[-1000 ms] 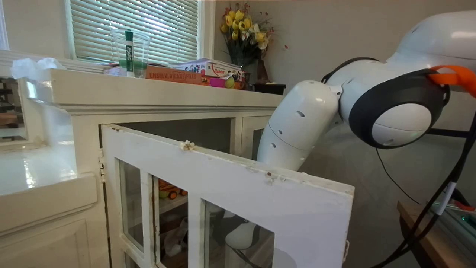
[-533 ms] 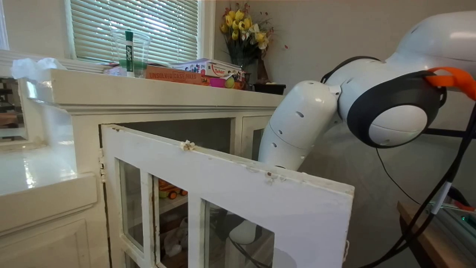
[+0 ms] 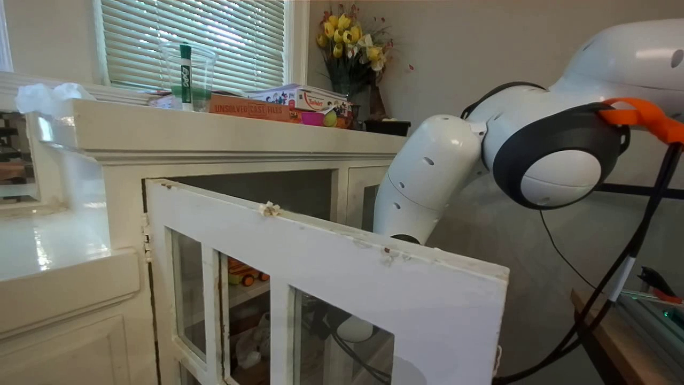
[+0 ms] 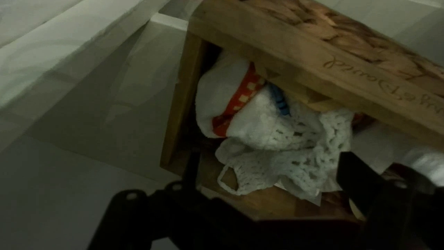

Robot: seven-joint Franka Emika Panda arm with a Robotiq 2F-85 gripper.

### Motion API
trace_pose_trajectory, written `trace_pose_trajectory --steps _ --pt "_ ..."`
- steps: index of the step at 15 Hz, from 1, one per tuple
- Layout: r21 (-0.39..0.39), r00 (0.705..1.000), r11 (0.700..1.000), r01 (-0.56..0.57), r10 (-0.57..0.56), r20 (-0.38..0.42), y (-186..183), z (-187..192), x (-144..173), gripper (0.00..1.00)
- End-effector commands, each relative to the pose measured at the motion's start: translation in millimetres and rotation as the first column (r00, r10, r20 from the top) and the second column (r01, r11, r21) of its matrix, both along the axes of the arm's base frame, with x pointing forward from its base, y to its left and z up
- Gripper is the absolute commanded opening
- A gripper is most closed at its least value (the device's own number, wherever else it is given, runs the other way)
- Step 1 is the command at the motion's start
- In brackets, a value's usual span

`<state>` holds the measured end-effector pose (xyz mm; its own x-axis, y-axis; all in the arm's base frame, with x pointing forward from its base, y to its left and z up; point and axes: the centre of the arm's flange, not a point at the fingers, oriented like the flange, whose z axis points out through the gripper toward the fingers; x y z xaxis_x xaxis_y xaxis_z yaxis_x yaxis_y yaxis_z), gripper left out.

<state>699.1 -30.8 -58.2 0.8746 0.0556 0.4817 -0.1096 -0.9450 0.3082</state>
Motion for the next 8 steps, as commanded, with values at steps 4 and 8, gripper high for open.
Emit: trace_pose_trajectory --steps 4,8 --pt "0.021 0.999 0.999 -0.032 0.032 0.008 6 2 8 1.0" --pt "0.023 0.999 0.999 -0.032 0.032 0.01 6 2 8 1.0"
